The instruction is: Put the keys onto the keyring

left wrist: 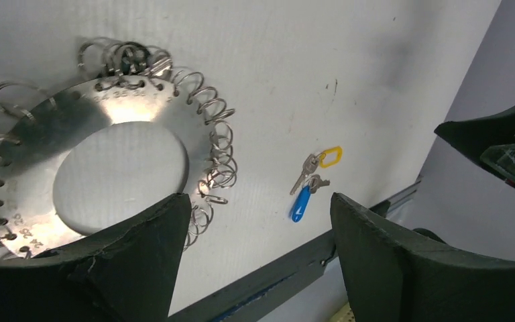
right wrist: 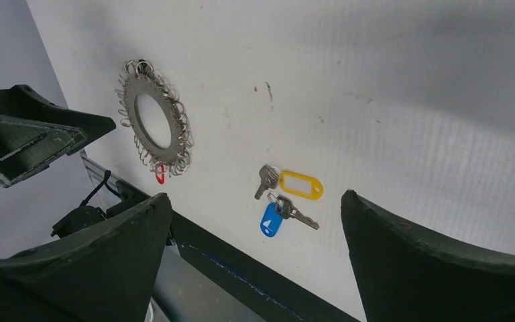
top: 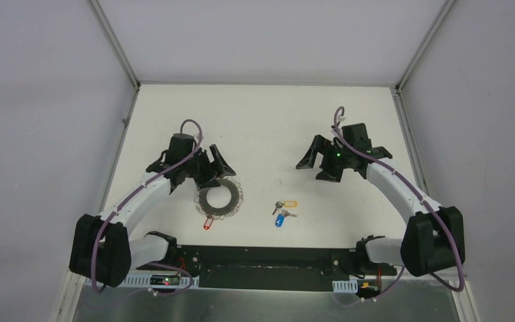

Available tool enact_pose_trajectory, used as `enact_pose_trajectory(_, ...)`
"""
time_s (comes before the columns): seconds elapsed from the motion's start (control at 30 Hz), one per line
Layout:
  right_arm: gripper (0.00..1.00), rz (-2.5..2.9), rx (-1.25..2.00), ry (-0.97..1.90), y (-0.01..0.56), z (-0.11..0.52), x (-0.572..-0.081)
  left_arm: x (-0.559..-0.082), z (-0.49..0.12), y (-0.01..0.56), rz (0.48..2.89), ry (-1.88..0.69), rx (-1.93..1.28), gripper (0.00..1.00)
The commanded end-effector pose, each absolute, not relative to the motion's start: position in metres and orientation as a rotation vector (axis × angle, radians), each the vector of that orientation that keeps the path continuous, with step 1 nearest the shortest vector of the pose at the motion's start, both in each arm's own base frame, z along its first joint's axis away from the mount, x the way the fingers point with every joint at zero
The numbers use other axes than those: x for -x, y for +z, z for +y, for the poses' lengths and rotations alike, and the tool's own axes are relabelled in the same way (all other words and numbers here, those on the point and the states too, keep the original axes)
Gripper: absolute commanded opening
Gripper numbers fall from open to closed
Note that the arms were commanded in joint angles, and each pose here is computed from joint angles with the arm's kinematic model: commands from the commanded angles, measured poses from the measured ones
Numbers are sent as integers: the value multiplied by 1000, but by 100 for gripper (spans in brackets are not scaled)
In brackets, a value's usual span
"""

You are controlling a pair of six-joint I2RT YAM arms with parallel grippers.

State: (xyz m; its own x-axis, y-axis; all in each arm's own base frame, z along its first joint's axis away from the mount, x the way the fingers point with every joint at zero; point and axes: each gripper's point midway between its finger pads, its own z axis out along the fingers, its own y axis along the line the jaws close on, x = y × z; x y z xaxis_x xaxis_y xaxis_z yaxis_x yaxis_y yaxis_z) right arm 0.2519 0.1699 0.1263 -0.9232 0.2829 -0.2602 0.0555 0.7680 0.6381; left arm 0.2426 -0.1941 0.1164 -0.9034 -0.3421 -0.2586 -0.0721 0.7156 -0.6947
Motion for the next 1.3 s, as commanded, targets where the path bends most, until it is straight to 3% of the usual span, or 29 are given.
enact_pose_trajectory(0.0, 100, 2605, -106, 1029, 143, 205, -261, -240, -183, 134, 2431, -1210, 431, 79)
enact_pose_trajectory(0.2, 100, 2684, 36, 1044, 134, 244, -251, -232, -158, 127, 2391, -1229, 554, 78)
enact_pose_trajectory(0.47, 98, 2714, 141, 1013, 131, 272, -250, -225, -135, 113, 2471, -1039, 631, 77)
enact_pose_trajectory(0.87, 87, 2795, 219, 1002, 113, 302, -242, -216, -98, 108, 2557, -697, 666, 75)
enact_pose_trajectory(1.27, 79, 2886, 206, 960, 94, 299, -225, -203, -97, 89, 2657, -666, 680, 74)
